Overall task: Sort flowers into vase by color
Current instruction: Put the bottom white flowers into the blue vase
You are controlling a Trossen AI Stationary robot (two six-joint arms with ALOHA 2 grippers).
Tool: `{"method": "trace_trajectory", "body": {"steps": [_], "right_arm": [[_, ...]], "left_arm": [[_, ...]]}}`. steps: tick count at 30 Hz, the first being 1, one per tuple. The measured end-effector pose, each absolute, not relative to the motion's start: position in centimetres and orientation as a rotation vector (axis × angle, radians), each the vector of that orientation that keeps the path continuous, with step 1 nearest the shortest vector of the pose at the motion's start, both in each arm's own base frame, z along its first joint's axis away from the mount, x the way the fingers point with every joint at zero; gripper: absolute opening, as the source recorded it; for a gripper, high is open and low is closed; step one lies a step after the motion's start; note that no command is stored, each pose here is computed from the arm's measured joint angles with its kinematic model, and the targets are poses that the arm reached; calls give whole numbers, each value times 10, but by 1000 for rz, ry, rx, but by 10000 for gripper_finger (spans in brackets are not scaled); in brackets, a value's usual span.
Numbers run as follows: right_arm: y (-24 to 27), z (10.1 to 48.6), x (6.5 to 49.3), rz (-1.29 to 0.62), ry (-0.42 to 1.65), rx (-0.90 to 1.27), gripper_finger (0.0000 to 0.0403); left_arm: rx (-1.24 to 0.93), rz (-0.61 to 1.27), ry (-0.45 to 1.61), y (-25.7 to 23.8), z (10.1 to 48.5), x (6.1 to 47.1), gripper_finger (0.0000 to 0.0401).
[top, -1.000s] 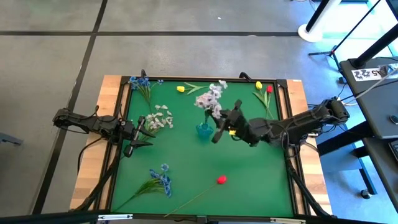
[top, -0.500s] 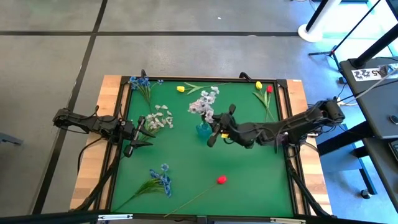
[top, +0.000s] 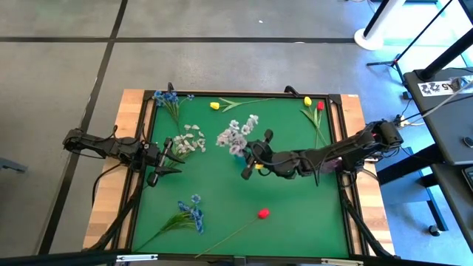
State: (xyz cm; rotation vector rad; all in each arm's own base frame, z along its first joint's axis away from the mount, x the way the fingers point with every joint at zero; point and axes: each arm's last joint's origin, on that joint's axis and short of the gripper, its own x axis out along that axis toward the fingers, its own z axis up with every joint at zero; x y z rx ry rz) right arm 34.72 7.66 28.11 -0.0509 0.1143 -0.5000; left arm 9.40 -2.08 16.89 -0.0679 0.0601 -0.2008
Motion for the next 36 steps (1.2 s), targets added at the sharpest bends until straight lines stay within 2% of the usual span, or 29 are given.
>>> {"method": "trace_trajectory", "body": {"steps": [9,10,12,14,21,27,32,36], "right_arm": [[70,297,320,-455,244,-77,200],[70,301,315,-434,255,-74,211],[68,308,306,-404,277,-81,229],[65,315,295,-387,293,-87,242],[60,324,278,-382,338,-127,255],[58,315,274,-441,430,-194,253],[56,322,271,-462,396,-213,253],[58,332,267,-446,376,-219,253]], "left_arm": [[-77,-202,41,-21,171,94,153],[-140,-212,32,-21,172,94,153],[-398,-284,63,-24,174,93,153],[-508,-311,35,-25,177,93,153],[-398,-263,-262,-21,203,90,153],[-432,-228,-289,-22,202,95,153],[-429,-137,-198,-24,206,110,153],[-407,-43,35,-27,218,126,153]]}}
